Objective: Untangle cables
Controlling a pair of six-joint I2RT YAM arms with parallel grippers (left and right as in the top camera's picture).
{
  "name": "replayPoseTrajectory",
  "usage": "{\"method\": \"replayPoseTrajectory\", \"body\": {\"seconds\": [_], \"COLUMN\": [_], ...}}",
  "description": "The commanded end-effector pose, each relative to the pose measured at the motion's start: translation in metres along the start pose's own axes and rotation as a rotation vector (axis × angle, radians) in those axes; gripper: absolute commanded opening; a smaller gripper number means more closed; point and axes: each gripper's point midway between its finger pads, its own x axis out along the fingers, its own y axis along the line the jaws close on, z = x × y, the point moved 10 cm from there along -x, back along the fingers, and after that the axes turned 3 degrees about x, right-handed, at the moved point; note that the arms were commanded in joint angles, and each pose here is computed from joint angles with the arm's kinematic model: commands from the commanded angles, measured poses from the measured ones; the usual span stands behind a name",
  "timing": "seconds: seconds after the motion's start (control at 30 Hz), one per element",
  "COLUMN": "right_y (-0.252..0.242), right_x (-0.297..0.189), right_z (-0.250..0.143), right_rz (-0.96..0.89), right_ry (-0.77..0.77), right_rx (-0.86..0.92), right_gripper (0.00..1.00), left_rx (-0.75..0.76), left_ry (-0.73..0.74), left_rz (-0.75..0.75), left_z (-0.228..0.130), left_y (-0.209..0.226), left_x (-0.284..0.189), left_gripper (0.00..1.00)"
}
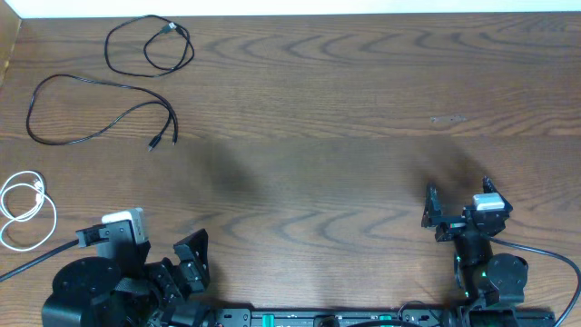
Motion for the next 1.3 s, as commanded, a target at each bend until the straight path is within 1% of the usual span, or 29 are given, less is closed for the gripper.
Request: {"method": "replayPoseTrajectory", "body": {"seconds": [0.0,0.17,1.27], "right_y": [-0.0027,-0.0026,-0.0021], "right_x": [-0.0004,-0.0004,-0.0004], "right_z": [-0.0009,-0.0006,0.0], "right_rz": [-0.027,-0.025,-0.019], "right_ry": [0.003,0.002,-0.003], "right_rx": [0.002,-0.019,-0.019], "right_gripper": [0.99,0.99,0.99], "left_rx": [0.015,0.015,0.015], "left_ry": [-0.008,-0.008,-0.008], "left_rz": [0.008,0.008,0.008], "left_z": [0.0006,0.0006,0.0006], "left_y": [0.0006,0.0006,0.0006], "left_x": [-0.0011,-0.0011,-0.0011], "left_gripper": [0.97,0.97,0.97]}}
